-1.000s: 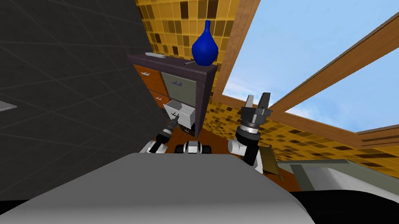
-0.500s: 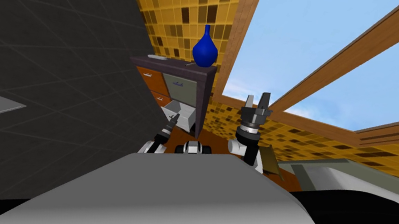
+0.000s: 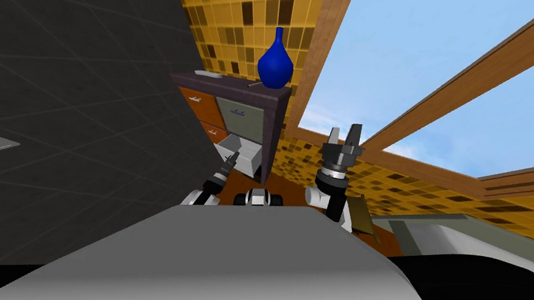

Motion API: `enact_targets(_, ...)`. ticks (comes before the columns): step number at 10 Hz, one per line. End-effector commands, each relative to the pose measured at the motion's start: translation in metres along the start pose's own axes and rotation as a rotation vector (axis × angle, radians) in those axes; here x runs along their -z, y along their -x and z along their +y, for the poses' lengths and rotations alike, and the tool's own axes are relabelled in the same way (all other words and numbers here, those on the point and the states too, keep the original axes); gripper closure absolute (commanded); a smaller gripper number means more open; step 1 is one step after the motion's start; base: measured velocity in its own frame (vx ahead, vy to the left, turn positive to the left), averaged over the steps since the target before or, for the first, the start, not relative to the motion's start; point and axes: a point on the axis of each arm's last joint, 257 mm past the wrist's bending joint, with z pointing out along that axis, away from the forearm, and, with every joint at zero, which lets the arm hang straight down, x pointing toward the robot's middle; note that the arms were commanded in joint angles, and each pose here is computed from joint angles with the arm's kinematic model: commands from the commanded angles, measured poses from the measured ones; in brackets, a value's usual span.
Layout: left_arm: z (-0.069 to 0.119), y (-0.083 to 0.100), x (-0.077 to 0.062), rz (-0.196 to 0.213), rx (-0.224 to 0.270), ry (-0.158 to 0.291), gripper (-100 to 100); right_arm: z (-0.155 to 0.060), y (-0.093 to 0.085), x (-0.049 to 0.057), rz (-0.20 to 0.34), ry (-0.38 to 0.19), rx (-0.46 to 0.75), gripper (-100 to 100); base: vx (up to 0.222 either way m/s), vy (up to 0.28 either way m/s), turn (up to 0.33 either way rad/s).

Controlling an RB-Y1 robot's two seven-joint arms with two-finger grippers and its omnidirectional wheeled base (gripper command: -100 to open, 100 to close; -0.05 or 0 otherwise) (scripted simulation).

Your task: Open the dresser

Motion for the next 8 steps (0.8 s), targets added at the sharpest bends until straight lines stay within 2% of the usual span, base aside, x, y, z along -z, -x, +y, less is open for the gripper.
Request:
enact_targets(1, -0.016, 0.008, 0.000, -0.008, -0.003, -0.018, -100, 0.000, 0.000, 0.000, 0.000, 0.000, 0.000, 0, 0.009, -0.002, 0.003)
enact_targets(2, -0.003, 0.001, 0.004, 0.004, 0.004, 0.009, -100, 0.000, 0.000, 0.000, 0.000, 0.000, 0.000, 0, 0.010, -0.001, -0.003)
enact_targets(3, -0.001, 0.000, 0.005, 0.006, 0.006, 0.015, 0, 0.000, 0.000, 0.000, 0.000, 0.000, 0.000, 0, 0.005, 0.000, 0.000)
enact_targets(8, 0.005, -0.002, 0.007, 0.010, 0.007, 0.032, 0, 0.000, 0.000, 0.000, 0.000, 0.000, 0.000, 0, 0.000, 0.000, 0.000)
